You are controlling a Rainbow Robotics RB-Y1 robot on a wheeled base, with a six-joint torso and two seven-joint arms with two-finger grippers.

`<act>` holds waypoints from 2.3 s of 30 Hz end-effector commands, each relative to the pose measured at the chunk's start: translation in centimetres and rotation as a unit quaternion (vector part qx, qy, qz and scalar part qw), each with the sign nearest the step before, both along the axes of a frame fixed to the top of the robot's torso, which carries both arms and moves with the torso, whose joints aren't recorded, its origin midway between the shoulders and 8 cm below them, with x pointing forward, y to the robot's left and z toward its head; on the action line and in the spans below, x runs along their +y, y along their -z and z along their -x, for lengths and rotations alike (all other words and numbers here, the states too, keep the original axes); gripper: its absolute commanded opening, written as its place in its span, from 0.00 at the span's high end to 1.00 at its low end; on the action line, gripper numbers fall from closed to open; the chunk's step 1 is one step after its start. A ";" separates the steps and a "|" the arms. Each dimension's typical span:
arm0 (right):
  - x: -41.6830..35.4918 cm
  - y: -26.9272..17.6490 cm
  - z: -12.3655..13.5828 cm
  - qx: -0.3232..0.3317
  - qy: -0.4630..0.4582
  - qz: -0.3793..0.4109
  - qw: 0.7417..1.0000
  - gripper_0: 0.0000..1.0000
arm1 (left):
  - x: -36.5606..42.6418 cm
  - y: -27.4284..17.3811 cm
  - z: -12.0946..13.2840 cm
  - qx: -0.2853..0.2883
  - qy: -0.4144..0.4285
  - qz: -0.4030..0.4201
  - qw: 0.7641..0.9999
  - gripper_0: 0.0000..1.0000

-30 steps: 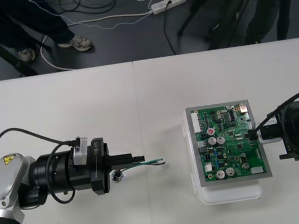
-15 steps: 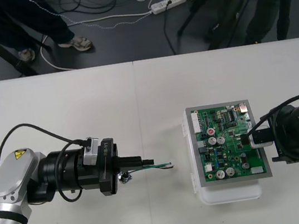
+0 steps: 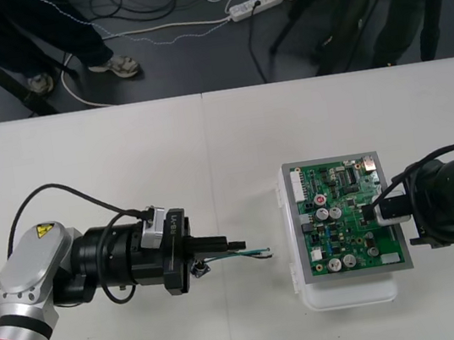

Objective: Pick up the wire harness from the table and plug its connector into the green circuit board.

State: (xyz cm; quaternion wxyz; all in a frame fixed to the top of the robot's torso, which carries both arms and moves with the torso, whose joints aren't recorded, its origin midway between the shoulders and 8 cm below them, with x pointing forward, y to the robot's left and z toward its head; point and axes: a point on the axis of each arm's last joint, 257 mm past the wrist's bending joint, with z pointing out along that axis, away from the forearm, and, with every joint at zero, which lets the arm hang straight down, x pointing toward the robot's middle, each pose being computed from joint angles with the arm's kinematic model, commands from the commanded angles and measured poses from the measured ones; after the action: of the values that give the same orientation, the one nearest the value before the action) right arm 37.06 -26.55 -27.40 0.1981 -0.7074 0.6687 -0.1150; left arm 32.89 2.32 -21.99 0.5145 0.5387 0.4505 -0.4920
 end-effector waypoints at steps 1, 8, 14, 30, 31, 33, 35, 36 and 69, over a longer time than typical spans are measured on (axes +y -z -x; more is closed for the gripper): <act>2.0 -1.2 -1.0 -0.029 -0.032 -0.001 0.999 0.00 | -2.9 -1.3 -2.0 -0.045 -0.021 0.010 0.999 1.00; 2.1 -0.8 -1.0 -0.030 -0.031 0.006 0.999 0.00 | -4.0 -1.4 -2.5 -0.043 -0.030 0.014 0.999 1.00; 2.2 -0.4 -0.8 -0.026 -0.029 0.008 0.999 0.00 | -4.6 -1.2 -2.9 -0.042 -0.034 0.009 0.998 1.00; 2.9 -0.3 -1.0 -0.027 -0.006 -0.009 1.000 0.00 | -6.8 -0.8 -2.9 -0.038 -0.042 0.009 0.998 1.00; 2.9 -0.3 -0.9 -0.025 -0.004 -0.010 1.000 0.00 | -6.9 -0.8 -2.9 -0.038 -0.042 0.009 0.998 1.00; 2.8 -0.2 -0.8 -0.024 -0.001 -0.010 1.000 0.00 | -7.1 -0.8 -2.9 -0.038 -0.043 0.010 0.998 1.00; 2.8 -0.2 -0.8 -0.022 0.001 -0.010 1.000 0.00 | -7.3 -0.7 -2.8 -0.038 -0.043 0.010 0.998 1.00; 2.6 -0.1 -0.7 -0.019 0.004 -0.008 1.000 0.00 | -7.4 -0.6 -2.8 -0.037 -0.043 0.009 0.998 1.00; 2.3 0.7 -0.6 -0.013 0.051 0.001 0.999 0.00 | -9.7 -0.7 -2.7 -0.102 -0.045 0.012 0.994 1.00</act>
State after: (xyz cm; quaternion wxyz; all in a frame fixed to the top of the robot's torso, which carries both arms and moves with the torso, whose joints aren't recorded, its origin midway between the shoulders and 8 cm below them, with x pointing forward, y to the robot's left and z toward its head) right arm 37.35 -25.73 -28.95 0.1852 -0.6698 0.7060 -0.1365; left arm 35.34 -5.00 -22.86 0.5715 0.5470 0.4403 -0.4246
